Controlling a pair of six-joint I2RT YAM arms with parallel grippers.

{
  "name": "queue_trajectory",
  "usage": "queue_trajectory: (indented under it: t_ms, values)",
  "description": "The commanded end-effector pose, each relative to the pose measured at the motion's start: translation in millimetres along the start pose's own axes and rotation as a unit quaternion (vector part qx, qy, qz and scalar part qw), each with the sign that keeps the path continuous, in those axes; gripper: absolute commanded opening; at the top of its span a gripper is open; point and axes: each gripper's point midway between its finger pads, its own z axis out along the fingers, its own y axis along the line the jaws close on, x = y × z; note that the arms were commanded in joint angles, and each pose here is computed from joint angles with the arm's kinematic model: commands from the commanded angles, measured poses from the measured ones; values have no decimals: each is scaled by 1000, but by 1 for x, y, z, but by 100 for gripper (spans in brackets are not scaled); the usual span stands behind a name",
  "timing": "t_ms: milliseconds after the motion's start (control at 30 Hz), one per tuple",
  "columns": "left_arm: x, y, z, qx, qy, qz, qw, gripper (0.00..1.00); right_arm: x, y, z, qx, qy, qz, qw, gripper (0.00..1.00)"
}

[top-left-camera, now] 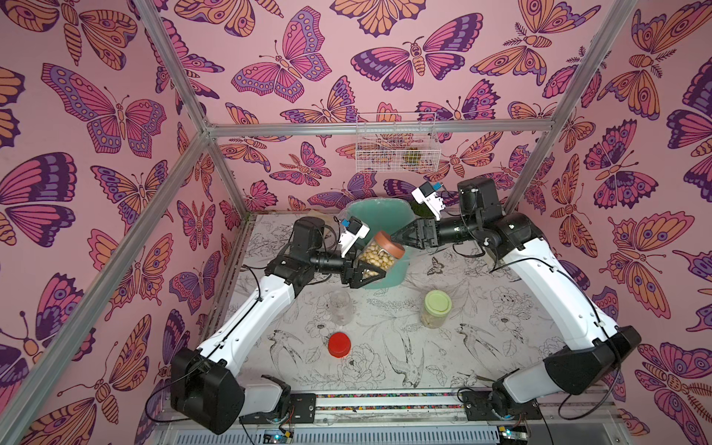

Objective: Empty moldy peanuts from jars
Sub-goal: Unscrew the lid from the jar.

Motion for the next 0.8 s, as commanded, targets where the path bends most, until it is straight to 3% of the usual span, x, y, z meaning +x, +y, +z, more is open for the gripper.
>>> queue_trajectory:
  t_ms: [0,200,500,767]
  values:
    - [-12,-9,-6,6,-19,47,999,0,8,-7,4,37,24,45,998,99]
    - [-10,-7,-5,2,-16,45,999,0,4,10,7,11,19,42,999,99]
    - [-8,-4,-4,-1,-12,42,999,0,11,4,28,16,53,42,998,100]
    - [-7,-5,-4,1,-10,40,999,0,8,10,27,5,50,-9,999,78]
